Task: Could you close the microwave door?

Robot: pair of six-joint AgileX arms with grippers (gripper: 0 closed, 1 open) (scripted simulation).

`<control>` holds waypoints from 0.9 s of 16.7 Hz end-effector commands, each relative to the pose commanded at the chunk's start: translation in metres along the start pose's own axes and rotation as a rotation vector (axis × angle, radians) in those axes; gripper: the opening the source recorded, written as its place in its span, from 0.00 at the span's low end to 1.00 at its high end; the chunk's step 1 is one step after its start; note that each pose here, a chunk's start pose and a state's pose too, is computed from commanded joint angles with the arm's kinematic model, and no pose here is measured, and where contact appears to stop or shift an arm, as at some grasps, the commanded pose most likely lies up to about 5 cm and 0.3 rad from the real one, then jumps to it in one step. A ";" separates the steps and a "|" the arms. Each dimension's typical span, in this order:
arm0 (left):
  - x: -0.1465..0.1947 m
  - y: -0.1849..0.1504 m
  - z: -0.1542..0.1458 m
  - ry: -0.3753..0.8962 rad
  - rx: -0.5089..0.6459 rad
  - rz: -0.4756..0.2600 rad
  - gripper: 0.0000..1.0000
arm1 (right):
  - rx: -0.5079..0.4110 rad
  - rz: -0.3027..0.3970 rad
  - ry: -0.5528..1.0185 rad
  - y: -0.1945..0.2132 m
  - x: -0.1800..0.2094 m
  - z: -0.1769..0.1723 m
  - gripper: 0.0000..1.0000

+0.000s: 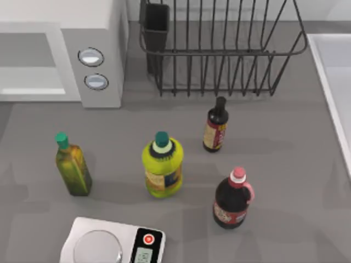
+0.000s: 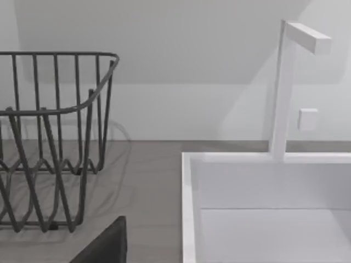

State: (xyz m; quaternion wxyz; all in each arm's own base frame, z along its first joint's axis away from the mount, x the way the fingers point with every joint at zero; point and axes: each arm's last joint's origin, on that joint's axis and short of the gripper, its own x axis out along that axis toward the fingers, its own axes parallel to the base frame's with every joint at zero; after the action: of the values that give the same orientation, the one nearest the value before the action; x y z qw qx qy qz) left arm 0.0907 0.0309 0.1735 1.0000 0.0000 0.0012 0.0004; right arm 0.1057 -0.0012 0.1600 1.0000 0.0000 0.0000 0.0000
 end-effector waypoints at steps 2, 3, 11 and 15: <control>0.000 0.000 0.007 0.012 0.025 0.004 0.00 | 0.000 0.000 0.000 0.000 0.000 0.000 1.00; -0.001 0.001 0.014 0.023 0.048 0.008 0.00 | 0.000 0.000 0.000 0.000 0.000 0.000 1.00; 0.037 0.047 0.125 0.279 0.297 0.042 0.00 | 0.000 0.000 0.000 0.000 0.000 0.000 1.00; 0.093 0.128 0.140 0.516 0.274 0.015 0.00 | 0.000 0.000 0.000 0.000 0.000 0.000 1.00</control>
State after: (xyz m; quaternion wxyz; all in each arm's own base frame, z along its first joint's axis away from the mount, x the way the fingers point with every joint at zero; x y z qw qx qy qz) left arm 0.1839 0.1590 0.3137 0.9573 0.1351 0.2553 0.0077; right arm 0.1057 -0.0012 0.1600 1.0000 0.0000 0.0000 0.0000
